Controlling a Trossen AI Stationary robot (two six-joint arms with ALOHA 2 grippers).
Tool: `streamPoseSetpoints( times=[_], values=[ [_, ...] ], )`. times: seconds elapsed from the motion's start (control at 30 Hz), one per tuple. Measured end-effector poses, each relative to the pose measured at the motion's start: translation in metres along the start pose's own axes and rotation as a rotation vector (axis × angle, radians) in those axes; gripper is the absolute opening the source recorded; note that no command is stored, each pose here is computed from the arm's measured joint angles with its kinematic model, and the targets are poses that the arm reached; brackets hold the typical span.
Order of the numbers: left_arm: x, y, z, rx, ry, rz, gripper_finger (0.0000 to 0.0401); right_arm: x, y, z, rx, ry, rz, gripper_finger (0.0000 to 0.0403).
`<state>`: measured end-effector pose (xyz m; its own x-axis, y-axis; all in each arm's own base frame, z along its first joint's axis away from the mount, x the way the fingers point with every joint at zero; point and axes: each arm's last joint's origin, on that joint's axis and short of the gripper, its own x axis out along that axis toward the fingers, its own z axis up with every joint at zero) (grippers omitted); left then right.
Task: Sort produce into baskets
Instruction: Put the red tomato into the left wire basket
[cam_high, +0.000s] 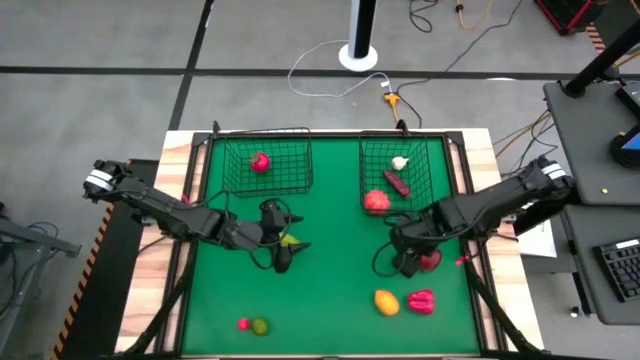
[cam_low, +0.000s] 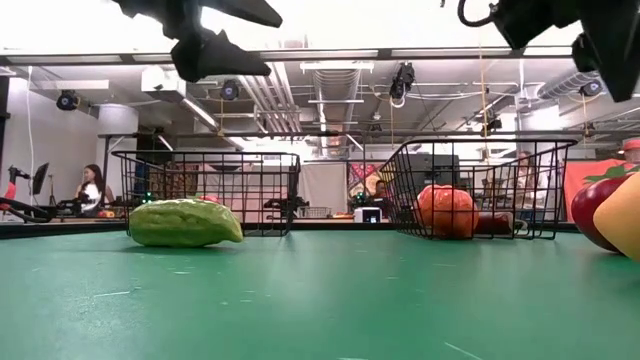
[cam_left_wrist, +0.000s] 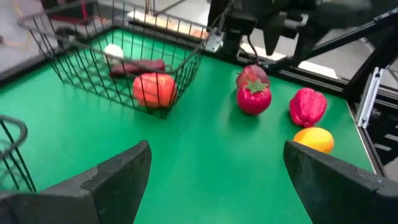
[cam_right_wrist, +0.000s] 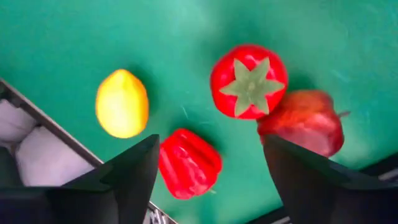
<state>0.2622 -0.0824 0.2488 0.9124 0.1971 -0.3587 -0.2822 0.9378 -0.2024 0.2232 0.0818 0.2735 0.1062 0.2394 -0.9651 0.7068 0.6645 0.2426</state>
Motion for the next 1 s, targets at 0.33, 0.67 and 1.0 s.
streamPoseSetpoints(
  times=[0.33,0.67,1.0],
  values=[
    [0.0,-0.002,0.003,0.036,-0.031,-0.01,0.0346,0.031,0.008,0.012,0.028,0.023,-0.125,0.0329],
    [0.0,-0.001,0.003,0.063,-0.031,-0.009,0.0346,0.063,0.012,0.025,-0.014,0.073,-0.236,0.0346],
    [0.0,-0.002,0.008,0.095,-0.072,-0.019,0.0346,0.075,0.001,0.036,-0.011,0.088,-0.247,0.0354]
  ],
)
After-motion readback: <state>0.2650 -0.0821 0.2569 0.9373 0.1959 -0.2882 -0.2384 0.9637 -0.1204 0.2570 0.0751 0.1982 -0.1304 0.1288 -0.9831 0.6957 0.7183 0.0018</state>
